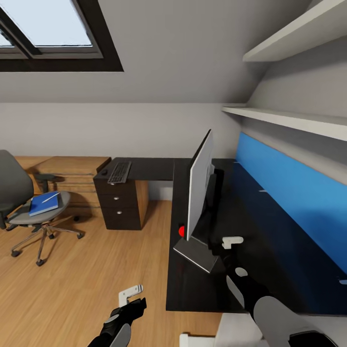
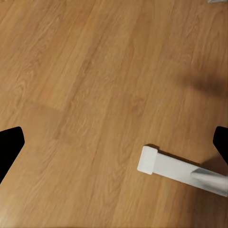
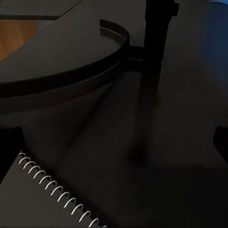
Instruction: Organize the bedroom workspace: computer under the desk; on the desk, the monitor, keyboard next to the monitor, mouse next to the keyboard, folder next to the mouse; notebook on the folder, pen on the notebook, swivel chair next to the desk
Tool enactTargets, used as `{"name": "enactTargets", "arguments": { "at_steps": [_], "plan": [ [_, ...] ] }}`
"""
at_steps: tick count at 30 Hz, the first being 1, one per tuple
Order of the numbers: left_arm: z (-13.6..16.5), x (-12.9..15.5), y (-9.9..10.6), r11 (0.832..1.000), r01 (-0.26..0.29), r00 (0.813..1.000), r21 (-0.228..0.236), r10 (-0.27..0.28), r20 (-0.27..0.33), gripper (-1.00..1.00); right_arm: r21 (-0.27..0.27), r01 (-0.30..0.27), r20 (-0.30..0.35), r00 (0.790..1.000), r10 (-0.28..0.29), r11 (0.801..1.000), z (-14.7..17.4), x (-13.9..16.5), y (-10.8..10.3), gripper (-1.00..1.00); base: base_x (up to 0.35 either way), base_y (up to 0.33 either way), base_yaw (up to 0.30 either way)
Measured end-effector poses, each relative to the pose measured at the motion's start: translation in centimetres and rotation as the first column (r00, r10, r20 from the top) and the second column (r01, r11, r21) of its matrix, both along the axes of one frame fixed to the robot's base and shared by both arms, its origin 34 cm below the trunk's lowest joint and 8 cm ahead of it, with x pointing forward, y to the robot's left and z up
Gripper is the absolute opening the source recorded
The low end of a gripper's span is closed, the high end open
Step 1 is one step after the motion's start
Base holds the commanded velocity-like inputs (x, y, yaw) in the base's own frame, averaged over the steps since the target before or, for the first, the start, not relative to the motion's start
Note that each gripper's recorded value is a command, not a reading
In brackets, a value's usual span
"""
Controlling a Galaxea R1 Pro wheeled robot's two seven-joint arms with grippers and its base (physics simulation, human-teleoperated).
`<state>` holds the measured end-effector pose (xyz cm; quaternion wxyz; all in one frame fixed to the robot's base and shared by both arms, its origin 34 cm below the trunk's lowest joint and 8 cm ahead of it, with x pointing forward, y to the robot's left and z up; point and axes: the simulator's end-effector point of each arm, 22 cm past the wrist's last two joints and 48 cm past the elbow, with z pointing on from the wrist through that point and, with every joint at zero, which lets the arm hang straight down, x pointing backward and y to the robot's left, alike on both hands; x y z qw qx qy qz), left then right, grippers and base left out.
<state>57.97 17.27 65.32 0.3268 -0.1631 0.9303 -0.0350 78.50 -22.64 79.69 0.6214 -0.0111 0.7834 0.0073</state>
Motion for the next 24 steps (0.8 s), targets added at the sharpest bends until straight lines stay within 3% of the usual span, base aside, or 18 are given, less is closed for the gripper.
{"name": "enactTargets", "arguments": {
  "at_steps": [8,24],
  "plan": [
    [0.0,0.0,0.0,1.000,0.001,1.000,0.000,-0.001,0.000,1.00,-0.002,-0.006,-0.006,1.000,0.006,1.000,-0.2,0.0,0.2,1.00,0.033,0.000,0.000],
    [0.0,0.0,0.0,1.000,0.000,1.000,0.000,0.000,0.000,1.00,-0.026,-0.039,-0.095,0.995,0.037,0.999,-2.1,-0.6,1.0,1.00,0.002,0.000,0.000]
  ]
}}
